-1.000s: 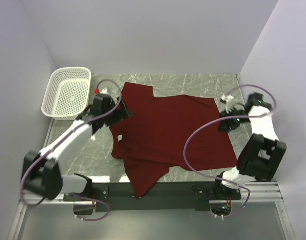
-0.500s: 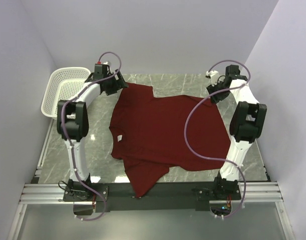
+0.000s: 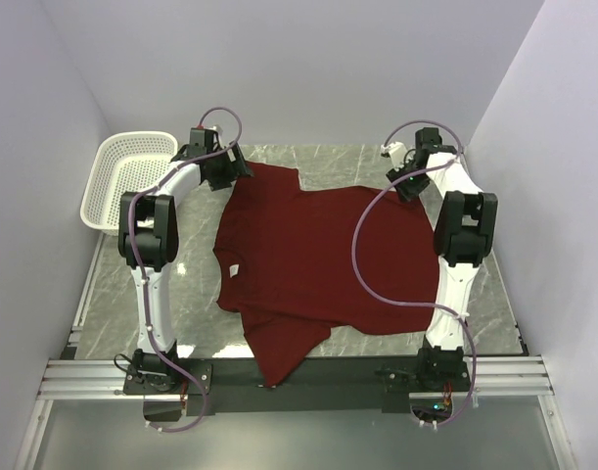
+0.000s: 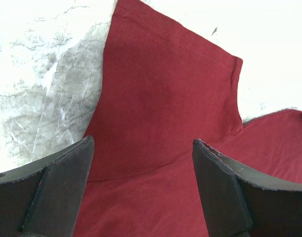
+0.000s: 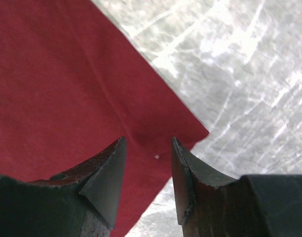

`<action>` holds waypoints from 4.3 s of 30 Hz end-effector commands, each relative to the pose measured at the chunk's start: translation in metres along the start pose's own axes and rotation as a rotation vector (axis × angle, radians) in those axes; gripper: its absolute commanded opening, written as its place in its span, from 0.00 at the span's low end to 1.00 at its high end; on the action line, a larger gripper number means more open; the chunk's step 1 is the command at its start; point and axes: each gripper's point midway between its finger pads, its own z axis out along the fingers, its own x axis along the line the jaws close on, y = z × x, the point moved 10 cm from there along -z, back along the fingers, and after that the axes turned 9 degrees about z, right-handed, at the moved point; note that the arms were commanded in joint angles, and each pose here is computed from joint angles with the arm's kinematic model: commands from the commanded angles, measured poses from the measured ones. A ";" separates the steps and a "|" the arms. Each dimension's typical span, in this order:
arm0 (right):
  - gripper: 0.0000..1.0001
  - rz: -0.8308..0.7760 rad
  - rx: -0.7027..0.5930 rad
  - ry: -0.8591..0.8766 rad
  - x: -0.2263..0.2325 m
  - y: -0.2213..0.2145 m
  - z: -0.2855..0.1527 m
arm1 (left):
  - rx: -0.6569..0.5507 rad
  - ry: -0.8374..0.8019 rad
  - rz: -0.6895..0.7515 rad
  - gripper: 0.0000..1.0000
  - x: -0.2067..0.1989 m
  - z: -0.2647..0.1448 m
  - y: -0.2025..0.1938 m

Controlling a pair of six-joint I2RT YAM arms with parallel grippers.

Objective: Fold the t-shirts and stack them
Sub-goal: Flatten the tshirt out

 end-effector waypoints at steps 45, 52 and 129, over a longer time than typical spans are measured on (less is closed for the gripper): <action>0.00 0.168 -0.196 -0.664 -0.039 0.084 0.042 | -0.061 -0.102 -0.049 0.80 -0.006 0.034 0.038; 0.00 0.173 -0.190 -0.639 -0.038 0.082 0.043 | -0.130 -0.119 -0.128 0.75 -0.004 0.061 0.053; 0.00 0.310 -0.165 -0.438 -0.024 0.033 0.015 | -0.098 -0.160 0.623 0.68 -0.133 -0.070 -0.095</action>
